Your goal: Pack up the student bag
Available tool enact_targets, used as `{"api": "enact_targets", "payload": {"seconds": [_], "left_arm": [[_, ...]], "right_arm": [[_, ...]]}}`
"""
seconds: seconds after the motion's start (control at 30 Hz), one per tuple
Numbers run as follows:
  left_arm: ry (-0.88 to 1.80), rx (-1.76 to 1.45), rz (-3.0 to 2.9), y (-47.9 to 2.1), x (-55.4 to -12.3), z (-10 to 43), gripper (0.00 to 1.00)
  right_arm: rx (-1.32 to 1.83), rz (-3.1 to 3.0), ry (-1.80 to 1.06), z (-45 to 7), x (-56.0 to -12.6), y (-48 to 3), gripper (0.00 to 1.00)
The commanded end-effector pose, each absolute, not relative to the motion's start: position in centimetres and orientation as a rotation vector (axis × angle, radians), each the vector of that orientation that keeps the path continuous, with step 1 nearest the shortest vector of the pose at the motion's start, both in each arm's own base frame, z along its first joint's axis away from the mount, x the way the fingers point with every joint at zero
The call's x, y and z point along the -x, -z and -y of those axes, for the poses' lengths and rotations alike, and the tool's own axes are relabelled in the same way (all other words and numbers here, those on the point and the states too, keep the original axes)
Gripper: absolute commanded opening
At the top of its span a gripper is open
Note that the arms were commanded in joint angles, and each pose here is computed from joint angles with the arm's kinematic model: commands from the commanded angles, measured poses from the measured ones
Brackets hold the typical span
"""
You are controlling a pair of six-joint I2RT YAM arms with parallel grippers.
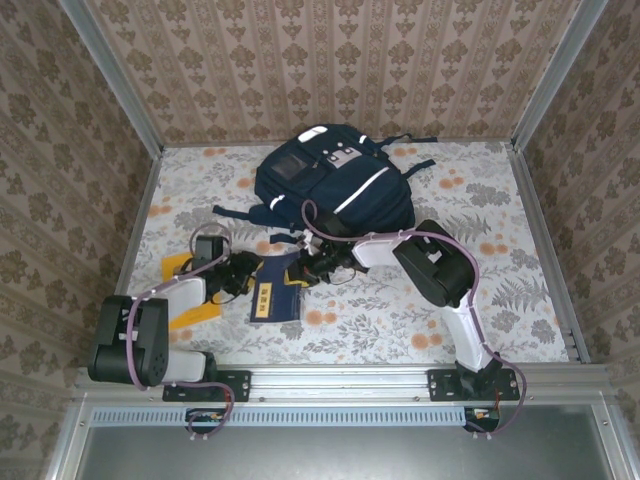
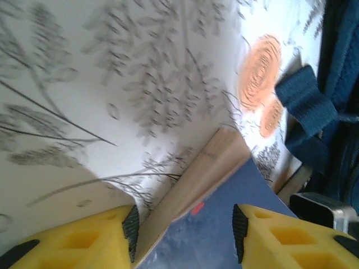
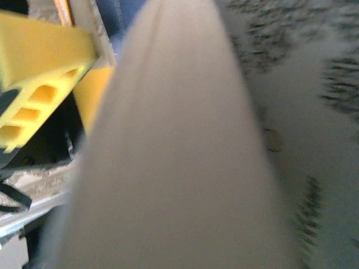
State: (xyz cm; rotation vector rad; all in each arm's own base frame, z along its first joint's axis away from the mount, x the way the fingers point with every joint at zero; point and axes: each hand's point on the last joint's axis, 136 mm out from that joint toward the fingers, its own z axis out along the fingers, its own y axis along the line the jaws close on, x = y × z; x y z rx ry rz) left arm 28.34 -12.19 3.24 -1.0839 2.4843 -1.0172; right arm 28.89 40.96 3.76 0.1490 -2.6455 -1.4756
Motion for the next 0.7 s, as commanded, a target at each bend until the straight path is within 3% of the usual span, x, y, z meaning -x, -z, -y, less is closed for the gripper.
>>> {"api": "enact_targets", "payload": {"seconds": [0.0,0.17,0.33,0.43,0.57,0.67], "left_arm": [[1.021,0.900,-2.513,-5.7,-28.6,13.5,0.54],[0.917,0.592,-2.434,-14.0,-30.8,14.6,0.61],[0.933,0.319,-2.379,-20.5,-33.9,18.6,0.65],[1.003,0.089,-2.369,-22.8,-35.9,23.3,0.66],[1.083,-0.246,-2.385,-24.0,-38.1,30.8,0.68],[1.074,-0.393,-2.391,-23.8,-40.2,34.6,0.69]], "right_arm": [[-0.205,2.760,1.517,-38.9,-29.8,-7.7,0.02],[-0.234,2.854,1.676,-34.5,-30.9,-15.8,0.00],[0.007,2.995,1.891,-26.4,-34.0,-23.9,0.00],[0.275,3.152,1.926,-20.4,-35.6,-28.0,0.00],[0.835,3.304,1.858,-11.8,-36.8,-30.1,0.00],[1.083,3.389,1.748,-7.5,-36.5,-30.6,0.00]]}}
